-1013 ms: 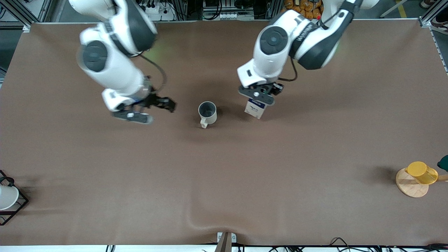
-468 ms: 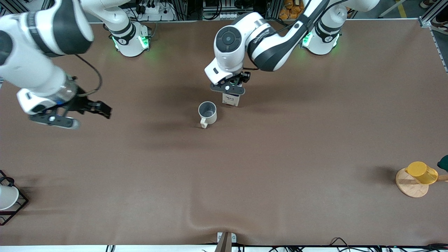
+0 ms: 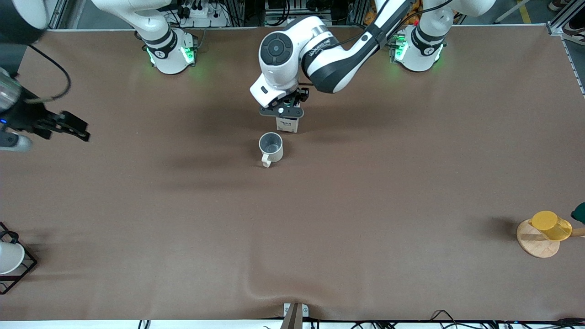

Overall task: Place milk next to cup
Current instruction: 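Lower the white mug onto the table center, open the right gripper, withdraw, then move the milk carton over and lower it beside the mug with the left gripper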

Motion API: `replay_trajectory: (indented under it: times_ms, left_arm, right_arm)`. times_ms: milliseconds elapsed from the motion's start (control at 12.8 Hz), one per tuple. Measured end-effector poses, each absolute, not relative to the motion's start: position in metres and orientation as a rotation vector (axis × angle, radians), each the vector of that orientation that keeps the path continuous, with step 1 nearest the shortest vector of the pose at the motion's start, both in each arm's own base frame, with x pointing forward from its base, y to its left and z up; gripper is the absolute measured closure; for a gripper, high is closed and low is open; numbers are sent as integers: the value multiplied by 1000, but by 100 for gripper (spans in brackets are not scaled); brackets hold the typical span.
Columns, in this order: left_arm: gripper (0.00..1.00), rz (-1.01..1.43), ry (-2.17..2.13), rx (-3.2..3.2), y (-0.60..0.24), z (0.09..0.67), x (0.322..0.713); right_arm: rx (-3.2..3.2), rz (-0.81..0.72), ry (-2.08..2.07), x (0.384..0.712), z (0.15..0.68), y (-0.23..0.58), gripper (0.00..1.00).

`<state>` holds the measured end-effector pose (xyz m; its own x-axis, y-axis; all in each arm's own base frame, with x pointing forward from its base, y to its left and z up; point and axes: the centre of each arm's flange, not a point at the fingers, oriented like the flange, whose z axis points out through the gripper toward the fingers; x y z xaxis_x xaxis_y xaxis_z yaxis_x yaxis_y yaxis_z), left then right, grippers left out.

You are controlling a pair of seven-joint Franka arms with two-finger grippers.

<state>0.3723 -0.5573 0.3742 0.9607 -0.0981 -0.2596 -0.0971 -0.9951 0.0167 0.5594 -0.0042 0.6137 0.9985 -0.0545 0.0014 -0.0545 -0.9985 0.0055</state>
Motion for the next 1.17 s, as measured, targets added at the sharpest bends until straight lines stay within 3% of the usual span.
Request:
replay_trajectory:
  times_ms: [390, 1169]
  left_arm:
    - [44, -432, -127, 3103, -577, 363, 365]
    - [44, -424, -1, 3080, -591, 355, 380]
  right_arm:
    - [3158, 17, -116, 562, 636, -39, 0]
    - [3165, -85, -95, 559, 638, -33, 0]
